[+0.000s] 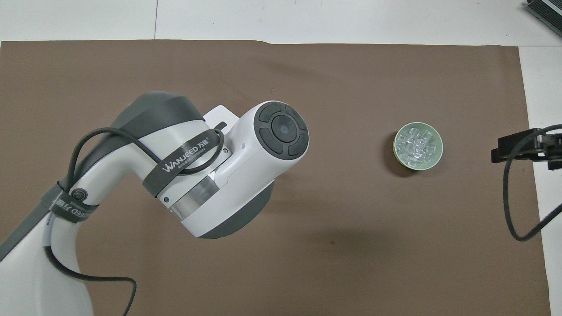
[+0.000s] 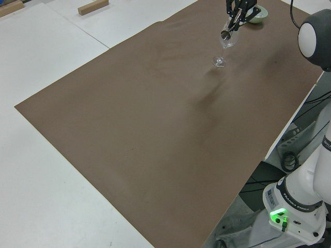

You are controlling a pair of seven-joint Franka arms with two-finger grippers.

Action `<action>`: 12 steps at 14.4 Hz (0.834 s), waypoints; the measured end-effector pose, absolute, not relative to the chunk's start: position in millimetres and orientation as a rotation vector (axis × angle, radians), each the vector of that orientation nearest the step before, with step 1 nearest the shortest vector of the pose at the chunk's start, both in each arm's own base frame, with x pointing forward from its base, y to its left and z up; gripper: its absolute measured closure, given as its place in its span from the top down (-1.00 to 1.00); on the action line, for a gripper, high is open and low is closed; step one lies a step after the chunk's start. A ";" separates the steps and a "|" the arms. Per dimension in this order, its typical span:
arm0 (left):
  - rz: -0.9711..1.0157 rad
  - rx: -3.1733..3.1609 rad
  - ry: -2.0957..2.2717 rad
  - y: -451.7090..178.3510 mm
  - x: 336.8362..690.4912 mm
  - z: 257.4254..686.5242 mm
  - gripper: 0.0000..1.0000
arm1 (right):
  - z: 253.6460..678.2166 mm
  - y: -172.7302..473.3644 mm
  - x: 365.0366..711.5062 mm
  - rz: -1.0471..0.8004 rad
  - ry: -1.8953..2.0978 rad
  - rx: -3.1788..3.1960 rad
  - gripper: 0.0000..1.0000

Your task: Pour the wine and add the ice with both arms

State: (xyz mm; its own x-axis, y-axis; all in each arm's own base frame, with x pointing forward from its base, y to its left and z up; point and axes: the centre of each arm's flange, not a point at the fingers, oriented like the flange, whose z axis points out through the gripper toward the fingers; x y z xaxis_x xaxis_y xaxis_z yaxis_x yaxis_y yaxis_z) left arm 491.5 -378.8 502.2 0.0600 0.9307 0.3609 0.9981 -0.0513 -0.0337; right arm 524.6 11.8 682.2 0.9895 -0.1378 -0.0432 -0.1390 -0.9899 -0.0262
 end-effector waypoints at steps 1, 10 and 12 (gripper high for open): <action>-0.356 -2.064 -1.944 -379.4 490.4 501.6 -0.53 | 682.2 11.8 524.6 0.064 0.216 -3.104 1.00; -0.383 -2.050 -1.939 -378.1 493.4 502.9 -0.54 | 682.2 11.5 524.6 0.064 0.217 -3.104 1.00; -0.379 -2.049 -1.937 -378.8 493.7 501.1 -0.54 | 682.2 11.5 524.6 0.064 0.217 -3.104 1.00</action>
